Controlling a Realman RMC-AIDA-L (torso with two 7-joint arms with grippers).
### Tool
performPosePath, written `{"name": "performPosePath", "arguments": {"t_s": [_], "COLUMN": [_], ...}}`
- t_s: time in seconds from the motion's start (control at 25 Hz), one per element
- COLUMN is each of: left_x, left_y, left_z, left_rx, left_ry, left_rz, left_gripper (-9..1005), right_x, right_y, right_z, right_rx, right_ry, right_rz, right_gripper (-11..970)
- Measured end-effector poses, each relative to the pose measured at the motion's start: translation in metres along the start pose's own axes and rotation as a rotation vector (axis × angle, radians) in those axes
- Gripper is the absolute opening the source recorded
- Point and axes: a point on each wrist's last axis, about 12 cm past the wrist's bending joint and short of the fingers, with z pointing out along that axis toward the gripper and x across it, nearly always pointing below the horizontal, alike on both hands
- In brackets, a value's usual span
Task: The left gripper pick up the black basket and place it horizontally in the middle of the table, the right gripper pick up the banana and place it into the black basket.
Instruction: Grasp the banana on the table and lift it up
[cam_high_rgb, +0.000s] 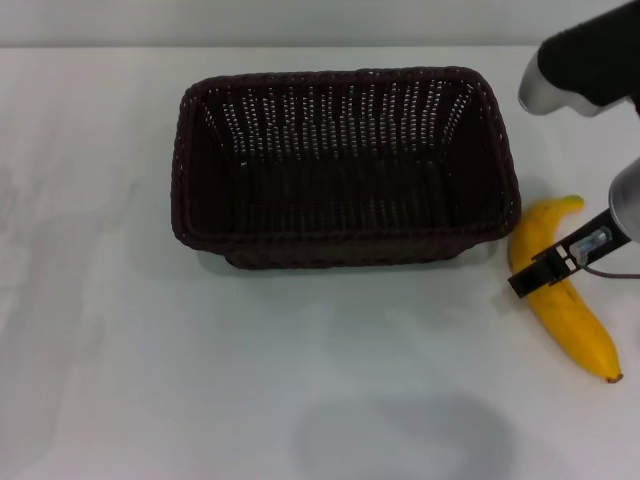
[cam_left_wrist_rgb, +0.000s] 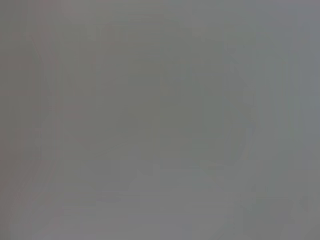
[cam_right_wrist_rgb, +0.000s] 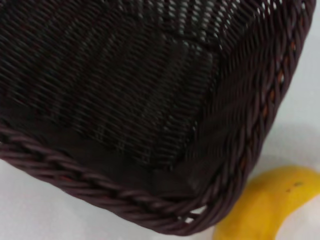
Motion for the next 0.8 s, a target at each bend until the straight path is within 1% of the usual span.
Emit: {"name": "performPosePath", "arguments": {"t_s": [0.16,0.44,0.6,0.8], "left_x": [0.001,0.002,0.002,0.002], "left_y": [0.001,0.001,0.001,0.0], "left_z": [0.0,0.002,0.002,0.003], "left_rx": [-0.006,-0.012,-0.012,-0.009], "left_ry": [0.007,0.015,0.015,0.014], "left_rz": [0.011,0.014,0.019,0.018], "left_gripper": [872,873,872,872], "right_x": [0.002,0.001,0.0,0.0], "right_y": [-0.004,-0.006,-0.009,-0.009], "right_z": [0.01,0.023,0.027,0.03], "right_rx": [-0.006,-0.023,-0.021,-0.021], "right_ry": [0.019,0.024,0.019,0.024], "right_rz": [0.018,0.03,0.035,0.011], "right_gripper": [841,836,814,786]}}
